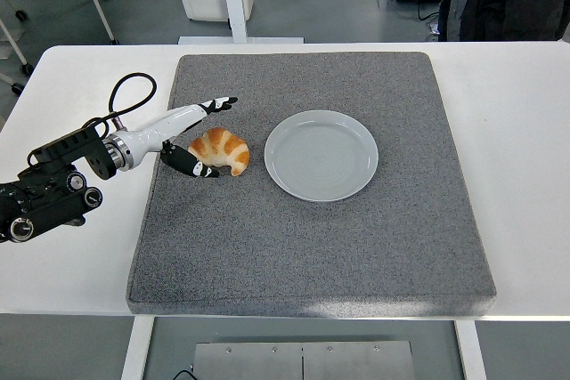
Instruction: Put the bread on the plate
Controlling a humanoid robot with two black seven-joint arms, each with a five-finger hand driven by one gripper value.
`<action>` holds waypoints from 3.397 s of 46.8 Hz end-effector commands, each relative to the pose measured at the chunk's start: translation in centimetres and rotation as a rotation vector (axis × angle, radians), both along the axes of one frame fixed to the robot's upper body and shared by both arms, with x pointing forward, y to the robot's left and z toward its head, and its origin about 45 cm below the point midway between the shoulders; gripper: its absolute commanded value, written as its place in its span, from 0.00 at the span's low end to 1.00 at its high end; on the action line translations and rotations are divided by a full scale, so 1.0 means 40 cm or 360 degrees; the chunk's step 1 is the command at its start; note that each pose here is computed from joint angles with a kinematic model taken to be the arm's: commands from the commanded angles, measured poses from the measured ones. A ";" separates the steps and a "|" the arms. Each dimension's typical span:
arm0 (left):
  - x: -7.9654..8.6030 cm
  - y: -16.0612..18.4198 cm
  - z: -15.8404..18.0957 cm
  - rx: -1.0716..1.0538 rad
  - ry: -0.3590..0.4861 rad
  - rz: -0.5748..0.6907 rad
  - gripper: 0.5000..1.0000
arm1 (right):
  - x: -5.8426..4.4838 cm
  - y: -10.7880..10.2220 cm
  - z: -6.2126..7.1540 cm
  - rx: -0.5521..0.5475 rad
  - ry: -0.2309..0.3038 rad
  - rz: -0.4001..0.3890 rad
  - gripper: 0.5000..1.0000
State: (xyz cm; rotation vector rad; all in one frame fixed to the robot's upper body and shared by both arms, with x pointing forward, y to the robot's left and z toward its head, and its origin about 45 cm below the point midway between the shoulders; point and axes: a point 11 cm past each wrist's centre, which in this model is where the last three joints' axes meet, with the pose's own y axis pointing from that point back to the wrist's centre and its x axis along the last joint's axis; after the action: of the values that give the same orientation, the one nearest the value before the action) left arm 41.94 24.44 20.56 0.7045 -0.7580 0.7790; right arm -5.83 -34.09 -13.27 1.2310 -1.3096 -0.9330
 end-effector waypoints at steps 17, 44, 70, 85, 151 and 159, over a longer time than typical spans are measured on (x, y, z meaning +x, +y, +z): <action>0.004 -0.011 -0.025 -0.0005 -0.0010 0.0025 0.71 | 0.000 0.000 0.000 0.0002 0.0000 0.0002 1.00; -0.002 -0.027 -0.016 -0.0035 -0.0040 -0.0069 0.00 | 0.000 0.000 0.000 -0.0001 0.0000 0.0000 1.00; 0.081 0.003 0.188 -0.0023 -0.0298 -0.0084 0.00 | 0.000 0.000 0.000 -0.0001 0.0000 0.0000 1.00; 0.125 -0.003 0.341 -0.0051 -0.0343 -0.0120 0.00 | 0.000 0.000 0.000 0.0002 0.0000 0.0002 1.00; 0.092 -0.461 0.382 0.0212 -0.0341 -0.0773 0.00 | 0.000 0.000 0.000 -0.0001 0.0000 0.0002 1.00; 0.093 -0.483 0.325 0.0281 -0.0335 -0.0779 0.00 | 0.000 0.000 0.000 -0.0001 0.0000 0.0000 1.00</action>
State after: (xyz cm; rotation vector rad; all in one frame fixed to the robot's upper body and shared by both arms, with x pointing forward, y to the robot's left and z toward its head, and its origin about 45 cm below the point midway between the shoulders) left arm 45.37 4.96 34.31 0.5430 -1.1393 0.3393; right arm -5.84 -34.09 -13.27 1.2308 -1.3094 -0.9326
